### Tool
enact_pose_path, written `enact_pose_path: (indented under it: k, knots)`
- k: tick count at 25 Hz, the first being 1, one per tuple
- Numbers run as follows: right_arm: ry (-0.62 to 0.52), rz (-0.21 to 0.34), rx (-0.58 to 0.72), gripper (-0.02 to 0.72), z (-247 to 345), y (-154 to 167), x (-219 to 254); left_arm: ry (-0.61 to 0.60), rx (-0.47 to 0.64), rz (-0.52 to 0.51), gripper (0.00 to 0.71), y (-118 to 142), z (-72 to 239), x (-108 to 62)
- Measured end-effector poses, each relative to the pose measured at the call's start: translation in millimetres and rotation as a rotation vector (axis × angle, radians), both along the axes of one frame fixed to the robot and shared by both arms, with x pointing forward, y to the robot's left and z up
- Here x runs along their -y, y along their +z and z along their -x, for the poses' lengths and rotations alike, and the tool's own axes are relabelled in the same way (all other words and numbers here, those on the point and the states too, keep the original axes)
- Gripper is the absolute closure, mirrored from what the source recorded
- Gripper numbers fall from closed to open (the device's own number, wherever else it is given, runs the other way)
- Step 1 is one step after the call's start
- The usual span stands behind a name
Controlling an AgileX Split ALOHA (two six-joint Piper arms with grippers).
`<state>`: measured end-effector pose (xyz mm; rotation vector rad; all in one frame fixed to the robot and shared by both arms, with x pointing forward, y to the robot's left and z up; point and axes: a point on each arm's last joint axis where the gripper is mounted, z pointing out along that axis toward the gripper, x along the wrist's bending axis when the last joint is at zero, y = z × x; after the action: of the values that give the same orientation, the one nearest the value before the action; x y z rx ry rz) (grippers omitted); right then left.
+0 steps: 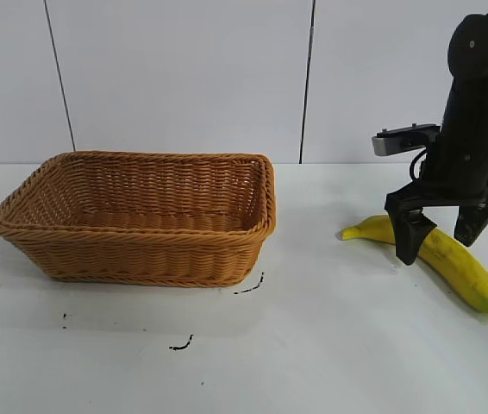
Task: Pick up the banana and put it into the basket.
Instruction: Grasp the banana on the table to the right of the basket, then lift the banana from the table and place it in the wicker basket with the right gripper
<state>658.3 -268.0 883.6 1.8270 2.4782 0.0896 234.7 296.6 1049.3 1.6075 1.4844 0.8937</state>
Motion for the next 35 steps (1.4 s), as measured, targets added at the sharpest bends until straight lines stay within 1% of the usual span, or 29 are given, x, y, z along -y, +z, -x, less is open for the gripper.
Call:
enact_pose_path:
  k: [5,7,9,10,11,12,15,17,20,25,28,31,35]
  knots:
    - [-0.005,-0.006,-0.004,0.074,-0.6,-5.4,-0.6,0.000,0.000,0.000,0.015,0.0,0.0,0.0]
    - [-0.005,-0.006,-0.007,0.117,-0.6,-6.9,-0.6,0.000,0.000,0.000,0.015,0.0,0.0,0.0]
    - [-0.005,-0.006,-0.007,0.215,-0.6,-6.8,-0.6,0.000,0.000,0.000,0.015,0.0,0.0,0.0]
    - [-0.004,-0.005,-0.007,0.300,-0.6,-6.8,-0.5,0.000,0.000,0.000,0.015,0.0,0.0,0.0]
    - [-0.003,-0.002,-0.008,0.402,-0.4,-6.9,-0.3,0.000,0.000,0.000,0.015,0.0,0.0,0.0]
    - [-0.006,-0.002,-0.010,0.383,-0.3,-7.0,-0.3,0.000,0.000,0.000,0.015,0.0,0.0,0.0]
    - [0.000,0.005,-0.011,0.392,0.2,-4.4,0.4,0.000,0.000,0.000,0.015,0.0,0.0,0.0]
    - [0.000,0.004,0.002,0.392,0.6,3.9,0.4,0.000,0.000,0.000,0.015,0.0,0.0,0.0]
    - [0.003,0.007,0.041,0.392,0.2,33.9,0.9,0.000,0.000,0.000,0.015,0.0,0.0,0.0]
    - [0.002,0.004,0.107,0.392,-8.1,104.0,0.4,0.000,0.000,0.000,0.015,0.0,0.0,0.0]
    - [0.001,0.001,0.139,0.392,-14.2,133.5,-0.1,0.000,0.000,0.000,0.015,0.0,0.0,0.0]
    - [0.002,-0.001,0.167,0.392,-17.8,149.1,-0.3,0.000,0.000,0.000,0.015,0.0,0.0,0.0]
    - [0.038,0.002,0.199,0.392,-20.7,158.8,-1.1,0.000,0.000,0.000,0.015,0.0,0.0,0.0]
